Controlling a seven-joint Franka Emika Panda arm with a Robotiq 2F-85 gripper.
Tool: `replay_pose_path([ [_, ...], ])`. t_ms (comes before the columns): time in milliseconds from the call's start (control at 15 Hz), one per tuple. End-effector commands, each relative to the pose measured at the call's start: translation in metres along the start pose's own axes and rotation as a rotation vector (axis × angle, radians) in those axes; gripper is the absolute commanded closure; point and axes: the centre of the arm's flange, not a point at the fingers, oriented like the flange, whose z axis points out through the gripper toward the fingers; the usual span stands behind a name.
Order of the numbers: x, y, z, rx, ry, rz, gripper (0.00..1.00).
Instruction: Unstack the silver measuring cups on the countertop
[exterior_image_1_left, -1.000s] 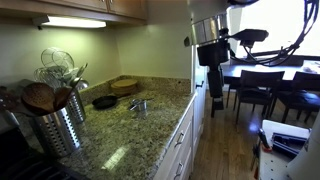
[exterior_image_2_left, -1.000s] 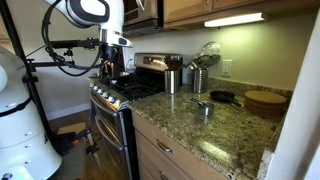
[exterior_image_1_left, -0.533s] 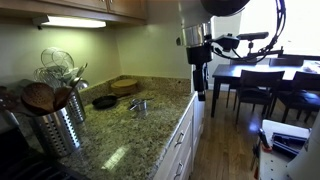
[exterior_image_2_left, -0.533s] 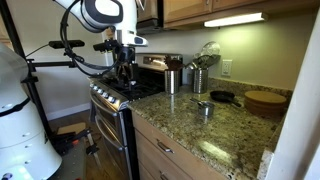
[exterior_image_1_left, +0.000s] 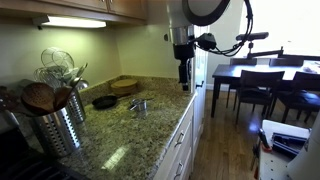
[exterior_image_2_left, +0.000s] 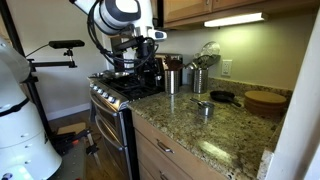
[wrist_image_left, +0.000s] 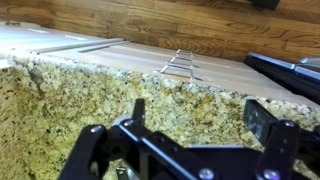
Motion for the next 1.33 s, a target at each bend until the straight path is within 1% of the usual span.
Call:
replay_pose_path([
  [0,0.025,0.026,0.006,-0.061,0.059,-0.057,0.0],
  [200,0.037,0.034,0.003,-0.085,0.106,-0.072,0.0],
  [267,0.028,0.021,0.003,-0.062,0.08,-0.055,0.0],
  [467,0.034,0.025,0.002,-0.066,0.088,-0.057,0.0],
  [600,0.033,0.022,0.011,-0.055,0.095,-0.043,0.0],
  [800,0.041,0.021,0.019,-0.052,0.117,-0.027,0.0],
  [933,0.048,0.019,0.023,-0.046,0.138,-0.031,0.0],
  [1267,0.066,0.016,0.042,-0.059,0.182,-0.055,0.0],
])
